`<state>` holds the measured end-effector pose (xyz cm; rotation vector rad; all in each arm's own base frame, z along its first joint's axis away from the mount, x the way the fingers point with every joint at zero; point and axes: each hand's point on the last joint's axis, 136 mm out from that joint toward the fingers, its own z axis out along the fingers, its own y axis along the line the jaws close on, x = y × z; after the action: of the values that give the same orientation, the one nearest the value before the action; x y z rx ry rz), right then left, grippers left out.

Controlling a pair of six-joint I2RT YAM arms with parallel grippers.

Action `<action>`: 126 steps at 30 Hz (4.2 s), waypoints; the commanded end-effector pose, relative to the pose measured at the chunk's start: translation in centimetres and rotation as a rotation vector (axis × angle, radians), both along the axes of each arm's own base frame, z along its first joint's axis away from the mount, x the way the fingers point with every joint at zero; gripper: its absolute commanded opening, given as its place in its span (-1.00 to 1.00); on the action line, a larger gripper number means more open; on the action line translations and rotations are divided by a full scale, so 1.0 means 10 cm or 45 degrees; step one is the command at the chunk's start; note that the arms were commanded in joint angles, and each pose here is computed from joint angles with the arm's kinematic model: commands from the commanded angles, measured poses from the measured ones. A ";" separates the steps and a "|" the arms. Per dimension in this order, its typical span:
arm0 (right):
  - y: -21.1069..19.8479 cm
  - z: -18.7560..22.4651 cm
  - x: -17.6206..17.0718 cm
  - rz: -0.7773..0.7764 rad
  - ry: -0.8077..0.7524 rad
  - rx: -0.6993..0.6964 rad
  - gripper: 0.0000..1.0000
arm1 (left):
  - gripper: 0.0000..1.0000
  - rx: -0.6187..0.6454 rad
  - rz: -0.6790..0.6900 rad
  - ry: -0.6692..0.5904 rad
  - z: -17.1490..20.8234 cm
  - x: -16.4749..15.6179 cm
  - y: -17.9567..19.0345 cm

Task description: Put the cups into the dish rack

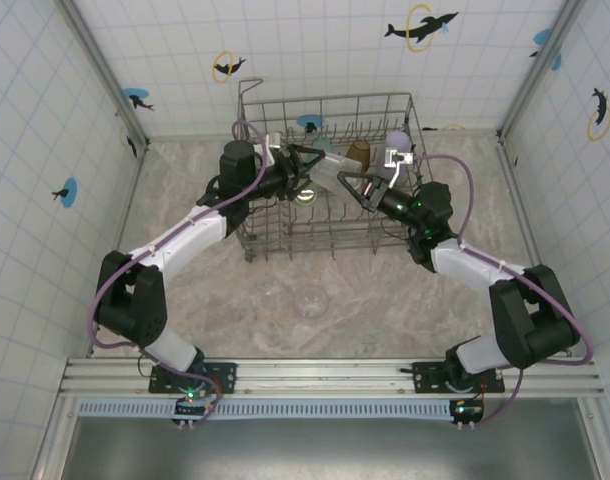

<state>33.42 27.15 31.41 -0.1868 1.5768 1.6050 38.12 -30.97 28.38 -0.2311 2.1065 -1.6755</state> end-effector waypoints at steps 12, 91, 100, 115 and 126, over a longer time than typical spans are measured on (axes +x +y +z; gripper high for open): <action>0.17 0.45 0.09 0.026 -0.129 0.175 -1.00 | 0.58 -0.051 -0.012 -0.028 0.07 -0.06 0.04; -0.71 -0.34 -0.02 -0.345 0.077 -0.344 1.00 | -1.00 1.801 0.620 -0.299 -1.27 2.04 1.56; -0.78 -0.29 -0.05 -0.367 0.063 -0.338 1.00 | -1.00 1.820 0.642 -0.260 -1.46 2.06 1.59; -0.81 -0.27 -0.03 -0.377 0.071 -0.331 1.00 | 0.36 1.591 0.791 -0.271 -1.17 2.06 1.53; -0.82 -0.30 -0.03 -0.378 0.081 -0.332 1.00 | 0.82 1.480 0.814 -0.301 -0.94 2.06 1.45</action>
<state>33.36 19.29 28.84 -0.0464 1.7649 1.1896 58.43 -16.74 15.22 -0.2247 2.2067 0.0363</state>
